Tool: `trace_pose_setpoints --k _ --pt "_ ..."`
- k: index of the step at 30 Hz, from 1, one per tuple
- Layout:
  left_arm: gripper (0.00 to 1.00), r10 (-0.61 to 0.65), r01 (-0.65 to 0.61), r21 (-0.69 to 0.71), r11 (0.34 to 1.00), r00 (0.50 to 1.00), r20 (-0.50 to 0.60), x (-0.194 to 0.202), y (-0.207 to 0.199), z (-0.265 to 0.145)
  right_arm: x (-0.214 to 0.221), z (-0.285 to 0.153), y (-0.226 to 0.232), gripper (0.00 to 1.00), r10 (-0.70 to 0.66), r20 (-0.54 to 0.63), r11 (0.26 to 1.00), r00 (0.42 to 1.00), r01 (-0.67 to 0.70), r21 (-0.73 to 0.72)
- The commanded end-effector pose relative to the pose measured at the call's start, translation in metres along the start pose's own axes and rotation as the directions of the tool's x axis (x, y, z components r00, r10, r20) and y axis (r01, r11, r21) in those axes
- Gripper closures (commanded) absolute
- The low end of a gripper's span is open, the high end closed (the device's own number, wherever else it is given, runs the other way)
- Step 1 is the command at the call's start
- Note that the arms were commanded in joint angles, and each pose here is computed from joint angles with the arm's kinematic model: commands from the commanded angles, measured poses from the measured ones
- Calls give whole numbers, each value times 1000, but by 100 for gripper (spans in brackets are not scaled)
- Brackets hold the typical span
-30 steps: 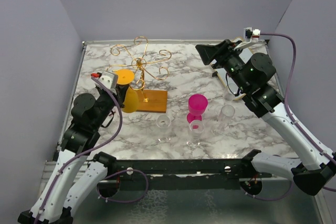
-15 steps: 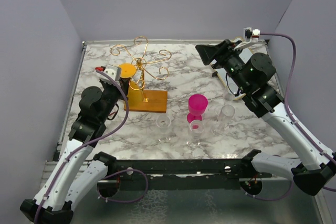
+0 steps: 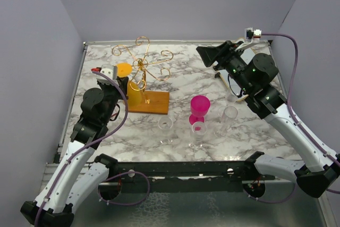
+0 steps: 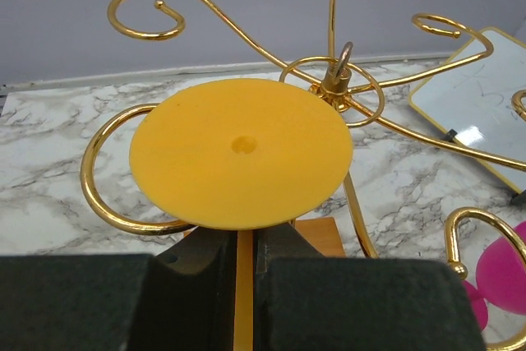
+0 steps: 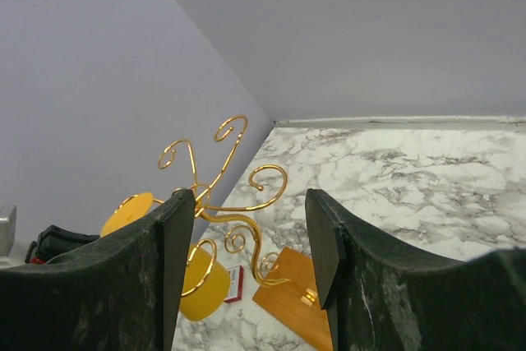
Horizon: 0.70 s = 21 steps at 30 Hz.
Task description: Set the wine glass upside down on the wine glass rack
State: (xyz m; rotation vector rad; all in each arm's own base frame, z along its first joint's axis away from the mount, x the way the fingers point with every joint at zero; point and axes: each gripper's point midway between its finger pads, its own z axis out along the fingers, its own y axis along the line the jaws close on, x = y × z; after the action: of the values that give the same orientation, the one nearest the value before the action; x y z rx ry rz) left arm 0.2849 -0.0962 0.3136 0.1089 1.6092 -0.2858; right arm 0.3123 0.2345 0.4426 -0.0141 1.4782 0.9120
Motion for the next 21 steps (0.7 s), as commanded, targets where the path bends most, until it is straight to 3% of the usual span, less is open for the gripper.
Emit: trace_pose_setpoints --k 1,14,21 --pt "100 -32 35 -88 996 999 41 -9 15 1 -7 -2 14 43 8 0 999 1000 -8 -43" --pt "100 -26 35 -205 978 999 44 -14 34 -2 -3 -2 16 43 9 -16 998 1000 -10 -64" --pt "100 -22 28 -172 985 999 36 -12 29 -1 20 5 51 43 -113 -143 956 983 68 -286"
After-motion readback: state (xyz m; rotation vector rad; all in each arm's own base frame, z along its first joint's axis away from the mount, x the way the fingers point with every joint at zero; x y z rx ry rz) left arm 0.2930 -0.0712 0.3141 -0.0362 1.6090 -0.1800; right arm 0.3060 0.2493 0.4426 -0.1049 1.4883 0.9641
